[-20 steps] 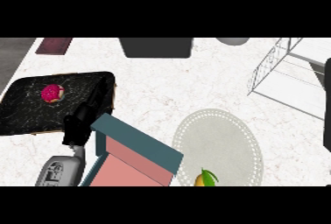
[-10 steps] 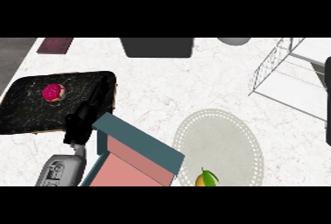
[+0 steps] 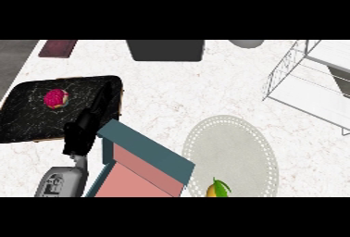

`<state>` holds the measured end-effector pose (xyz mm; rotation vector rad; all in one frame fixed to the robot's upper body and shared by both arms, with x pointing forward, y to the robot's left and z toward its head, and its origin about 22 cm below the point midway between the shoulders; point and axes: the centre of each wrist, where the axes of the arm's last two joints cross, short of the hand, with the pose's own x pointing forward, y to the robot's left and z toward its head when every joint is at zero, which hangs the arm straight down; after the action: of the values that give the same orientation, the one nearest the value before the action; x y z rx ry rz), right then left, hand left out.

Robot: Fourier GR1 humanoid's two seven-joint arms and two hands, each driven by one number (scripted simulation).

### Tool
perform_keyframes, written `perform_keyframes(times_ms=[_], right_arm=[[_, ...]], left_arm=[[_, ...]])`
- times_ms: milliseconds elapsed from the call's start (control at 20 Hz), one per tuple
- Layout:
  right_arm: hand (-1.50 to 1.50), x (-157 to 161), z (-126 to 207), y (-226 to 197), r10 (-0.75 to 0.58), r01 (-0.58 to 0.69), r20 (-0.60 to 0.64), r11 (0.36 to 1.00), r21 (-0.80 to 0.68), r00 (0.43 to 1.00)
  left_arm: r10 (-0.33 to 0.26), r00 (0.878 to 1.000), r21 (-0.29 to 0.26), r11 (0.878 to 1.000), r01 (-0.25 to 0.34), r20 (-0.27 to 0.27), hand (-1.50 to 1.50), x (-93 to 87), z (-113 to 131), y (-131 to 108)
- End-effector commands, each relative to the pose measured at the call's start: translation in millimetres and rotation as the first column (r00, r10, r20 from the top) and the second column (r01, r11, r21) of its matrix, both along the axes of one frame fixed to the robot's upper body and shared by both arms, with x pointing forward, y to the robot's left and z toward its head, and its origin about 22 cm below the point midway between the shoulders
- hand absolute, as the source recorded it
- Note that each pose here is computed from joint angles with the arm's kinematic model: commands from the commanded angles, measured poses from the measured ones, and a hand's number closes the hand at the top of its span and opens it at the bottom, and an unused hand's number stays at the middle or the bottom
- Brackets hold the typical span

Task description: Pick the can from the placemat and place it in the tiered shelf

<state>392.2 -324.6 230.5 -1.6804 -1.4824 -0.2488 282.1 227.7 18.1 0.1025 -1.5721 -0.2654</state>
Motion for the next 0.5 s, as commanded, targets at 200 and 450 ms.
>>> perform_keyframes(times_ms=[200, 450], right_arm=[[-1.50, -2, -9, -34, -0.288, 0.287, -0.127, 0.957, -0.029, 0.949], [-1.50, -14, -20, -37, -0.300, 0.304, -0.134, 0.953, 0.007, 0.945]], left_arm=[[0.007, 1.000, 0.012, 1.000, -0.007, 0.005, 0.00, -3.6, -5, 11], [0.015, 1.000, -0.002, 1.000, -0.015, 0.005, 0.00, -2.1, 12, -6]])
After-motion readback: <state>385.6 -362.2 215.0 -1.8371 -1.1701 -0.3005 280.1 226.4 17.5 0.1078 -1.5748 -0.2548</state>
